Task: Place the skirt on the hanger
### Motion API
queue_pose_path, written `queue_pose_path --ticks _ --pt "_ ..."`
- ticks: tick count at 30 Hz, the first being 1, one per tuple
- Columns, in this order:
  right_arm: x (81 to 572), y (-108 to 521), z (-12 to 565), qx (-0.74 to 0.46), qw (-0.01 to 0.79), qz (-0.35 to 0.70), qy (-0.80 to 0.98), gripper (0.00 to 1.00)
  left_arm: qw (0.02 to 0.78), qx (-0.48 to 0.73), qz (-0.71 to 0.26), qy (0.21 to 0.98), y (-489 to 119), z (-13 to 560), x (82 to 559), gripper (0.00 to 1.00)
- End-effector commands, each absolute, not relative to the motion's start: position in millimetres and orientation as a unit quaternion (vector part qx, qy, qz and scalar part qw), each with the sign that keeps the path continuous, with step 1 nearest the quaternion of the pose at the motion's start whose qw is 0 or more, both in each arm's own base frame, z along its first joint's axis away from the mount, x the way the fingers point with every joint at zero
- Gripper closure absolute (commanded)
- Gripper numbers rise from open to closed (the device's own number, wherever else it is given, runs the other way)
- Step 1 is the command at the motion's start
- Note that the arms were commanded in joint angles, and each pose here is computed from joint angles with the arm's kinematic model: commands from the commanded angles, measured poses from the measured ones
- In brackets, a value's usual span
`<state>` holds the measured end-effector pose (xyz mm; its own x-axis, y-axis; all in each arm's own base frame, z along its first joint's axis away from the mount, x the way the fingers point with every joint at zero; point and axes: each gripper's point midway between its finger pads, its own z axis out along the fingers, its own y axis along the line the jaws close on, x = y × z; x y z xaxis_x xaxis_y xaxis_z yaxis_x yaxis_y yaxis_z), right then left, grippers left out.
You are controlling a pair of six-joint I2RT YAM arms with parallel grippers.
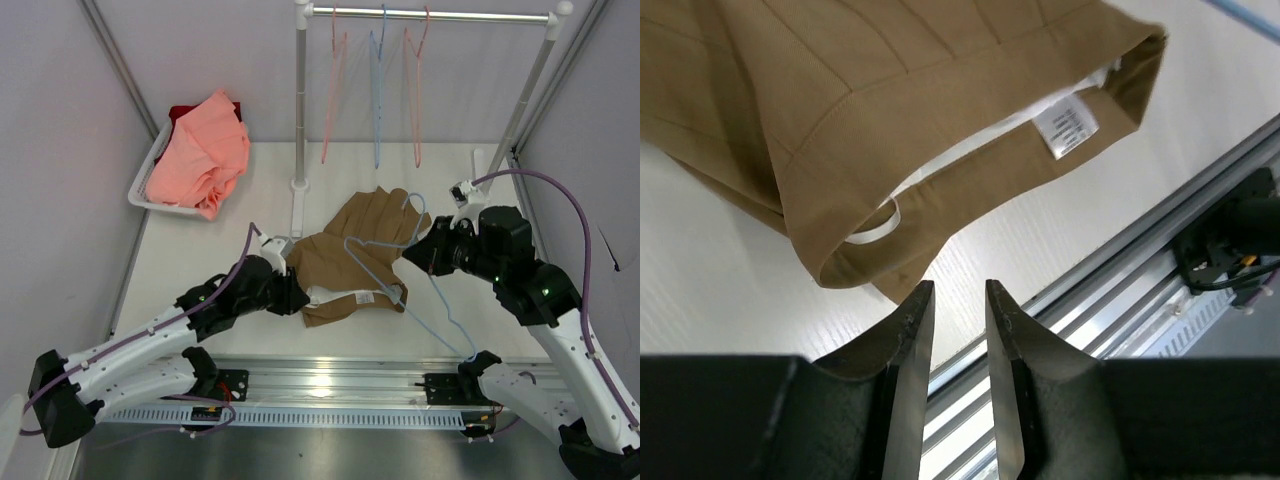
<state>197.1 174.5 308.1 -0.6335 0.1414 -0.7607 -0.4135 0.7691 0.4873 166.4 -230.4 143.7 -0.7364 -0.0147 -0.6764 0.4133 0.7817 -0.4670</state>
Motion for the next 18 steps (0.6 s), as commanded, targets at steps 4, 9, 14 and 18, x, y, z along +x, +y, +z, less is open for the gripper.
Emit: queue_pose_path --ticks 4,9,14,18 --pt "148 205 299 -0.148 0.351 0.428 0.82 1.0 0.344 0.083 -0.287 0.89 -248 125 178 0.69" --pt "132 203 280 -0.169 0.319 0.416 0.834 1.0 0.332 0.083 -0.251 0.905 -255 110 186 0.73" --pt "127 198 266 -0.166 0.312 0.403 0.844 1.0 0.321 0.095 -0.22 0.916 -263 93 188 0.73" --pt "129 197 262 -0.163 0.316 0.399 0.845 1.0 0.315 0.106 -0.192 0.923 -271 81 190 0.73"
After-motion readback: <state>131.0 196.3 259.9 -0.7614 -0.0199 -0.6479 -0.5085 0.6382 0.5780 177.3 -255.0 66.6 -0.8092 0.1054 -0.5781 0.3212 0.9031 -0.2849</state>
